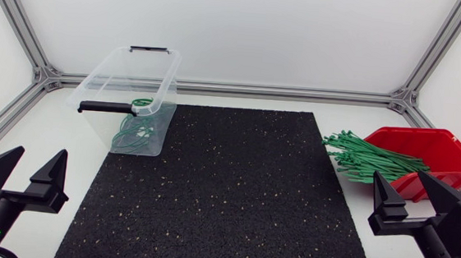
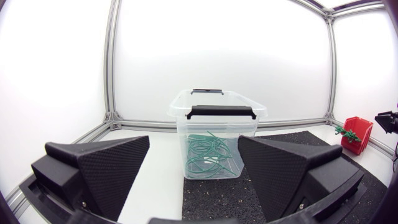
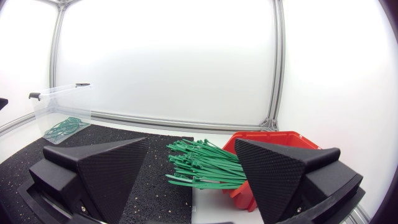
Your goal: Take a green cable tie from the red box, thread the tail through the head to close it, then place it in the transparent bin on the left.
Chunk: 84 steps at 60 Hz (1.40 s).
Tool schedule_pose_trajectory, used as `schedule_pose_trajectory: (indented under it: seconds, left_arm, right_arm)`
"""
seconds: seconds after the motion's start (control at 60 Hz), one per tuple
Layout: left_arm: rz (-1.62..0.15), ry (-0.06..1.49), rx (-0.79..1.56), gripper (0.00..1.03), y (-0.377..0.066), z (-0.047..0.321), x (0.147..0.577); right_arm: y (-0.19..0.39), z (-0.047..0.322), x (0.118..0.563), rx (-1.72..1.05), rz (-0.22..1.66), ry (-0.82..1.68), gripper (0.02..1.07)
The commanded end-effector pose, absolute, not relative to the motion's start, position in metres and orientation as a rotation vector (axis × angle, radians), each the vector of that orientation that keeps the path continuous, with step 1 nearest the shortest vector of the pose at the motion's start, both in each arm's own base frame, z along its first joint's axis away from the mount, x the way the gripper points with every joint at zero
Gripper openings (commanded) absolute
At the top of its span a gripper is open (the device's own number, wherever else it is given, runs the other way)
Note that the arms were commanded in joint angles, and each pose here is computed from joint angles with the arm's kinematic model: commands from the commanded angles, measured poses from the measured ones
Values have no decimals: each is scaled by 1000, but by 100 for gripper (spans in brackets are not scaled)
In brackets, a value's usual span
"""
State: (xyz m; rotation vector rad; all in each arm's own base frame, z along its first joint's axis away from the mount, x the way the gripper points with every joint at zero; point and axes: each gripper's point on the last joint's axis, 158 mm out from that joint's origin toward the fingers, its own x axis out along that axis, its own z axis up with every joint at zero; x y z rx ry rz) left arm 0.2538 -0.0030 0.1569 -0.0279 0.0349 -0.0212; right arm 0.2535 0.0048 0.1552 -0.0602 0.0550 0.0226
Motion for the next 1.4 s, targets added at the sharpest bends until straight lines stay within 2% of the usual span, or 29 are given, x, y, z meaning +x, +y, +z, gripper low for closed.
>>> schedule_pose_trajectory:
  seconds: [0.0, 0.383, 0.867, 1.2, 1.383]
  left_arm:
    - [-17, 88, -48, 99, -2, 134, 255]
    - [-17, 88, -48, 99, -2, 134, 255]
    - [-18, 88, -47, 99, -2, 134, 255]
    - [-17, 88, -48, 99, -2, 134, 255]
    - [-18, 88, -46, 99, -2, 134, 255]
  right_arm:
    - [7, 148, 254, -63, 32, 61, 103]
    - [9, 150, 254, -63, 38, 53, 103]
    - [-1, 222, 249, -63, -5, -33, 103]
    - [-13, 252, 275, -160, -31, 158, 103]
    - [-22, 252, 295, -288, -14, 309, 96]
